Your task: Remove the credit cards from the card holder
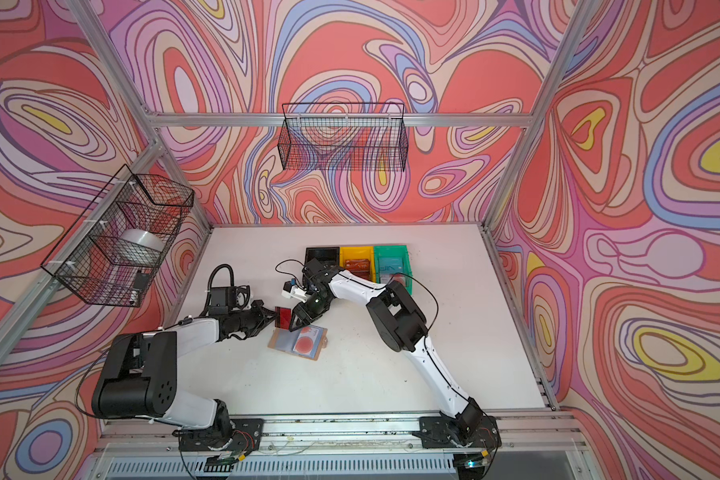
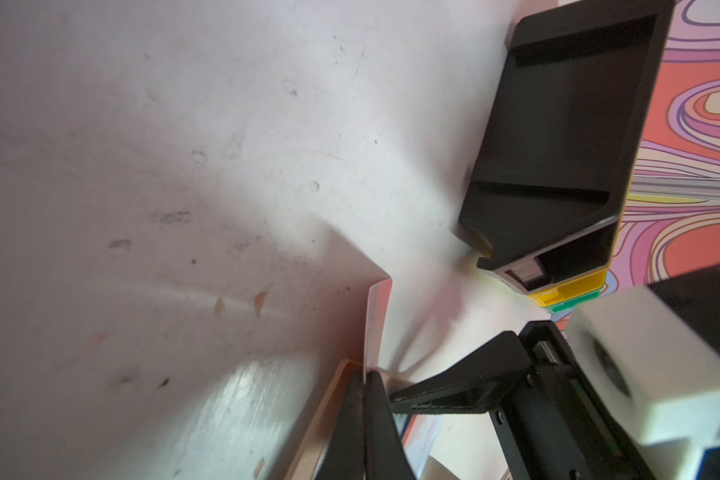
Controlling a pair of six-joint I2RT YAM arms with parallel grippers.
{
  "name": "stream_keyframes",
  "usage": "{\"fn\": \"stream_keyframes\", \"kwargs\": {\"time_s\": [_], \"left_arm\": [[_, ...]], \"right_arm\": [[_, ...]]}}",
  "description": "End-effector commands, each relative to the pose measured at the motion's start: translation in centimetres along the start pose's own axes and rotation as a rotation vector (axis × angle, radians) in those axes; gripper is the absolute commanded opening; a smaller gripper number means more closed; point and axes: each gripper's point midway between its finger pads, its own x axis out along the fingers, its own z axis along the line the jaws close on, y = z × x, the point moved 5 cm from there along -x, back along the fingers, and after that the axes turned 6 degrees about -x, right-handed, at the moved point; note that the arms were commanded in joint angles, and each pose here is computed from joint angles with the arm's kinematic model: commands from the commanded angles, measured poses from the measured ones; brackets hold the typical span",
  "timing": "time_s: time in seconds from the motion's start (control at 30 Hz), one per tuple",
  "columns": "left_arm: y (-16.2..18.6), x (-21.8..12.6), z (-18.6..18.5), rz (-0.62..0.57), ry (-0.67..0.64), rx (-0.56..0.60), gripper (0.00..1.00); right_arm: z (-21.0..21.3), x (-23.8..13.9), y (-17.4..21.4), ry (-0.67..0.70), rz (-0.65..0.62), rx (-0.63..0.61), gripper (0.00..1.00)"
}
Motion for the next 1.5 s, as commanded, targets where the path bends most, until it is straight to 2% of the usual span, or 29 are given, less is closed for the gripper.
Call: {"fn": "stream_keyframes", "kwargs": {"time_s": [0.0,0.23,0.37,0.47,0.57,0.67,0.77,0.9,1.07,1.17,1.47], "left_arm": [[0.5,-0.3,0.7,0.011,-0.059,-0.013,0.00],[0.7,-0.9,-0.4,0.020,0.019,-0.038,0.00],[1.0,-1.4,-2.2,0.060,0.125,-0.105,0.00],[1.5,-2.0,-3.9,0.166,0.207,-0.171,0.00],[2.1,-2.7,-5.2,0.253,0.253,-0.263,0.00],[2.7,-4.0,-6.3,0.292,0.266,-0.319,0.00],[3.4,-5.5,-7.3,0.321,0.291,-0.387,0.00],[4.0,-7.2,-9.1,0.383,0.353,-0.494,0.00],[4.8,-9.1,-10.5,0.437,0.421,-0.647,0.00],[5.1,-9.7,-11.0,0.470,0.422,-0.644,0.00],[5.1,-9.2,-10.5,0.479,0.405,-0.671,0.00]], "right_arm": [[-0.4,-0.9,2.3,0.113,0.106,-0.007,0.49],[-1.0,-3.4,3.4,0.261,0.198,-0.079,0.48],[0.7,-6.1,2.0,0.294,0.171,-0.162,0.49],[2.2,-8.8,0.8,0.405,0.092,-0.320,0.49],[3.6,-11.2,0.6,0.523,-0.024,-0.559,0.49],[5.8,-13.3,0.2,0.617,-0.179,-0.801,0.49],[7.5,-14.3,0.1,0.638,-0.243,-0.951,0.49],[7.5,-14.5,-0.5,0.671,-0.260,-1.023,0.48],[8.4,-14.6,-0.8,0.710,-0.327,-1.181,0.46],[9.2,-14.9,-1.1,0.716,-0.373,-1.230,0.46],[10.6,-13.7,-1.7,0.664,-0.394,-1.269,0.45]]}}
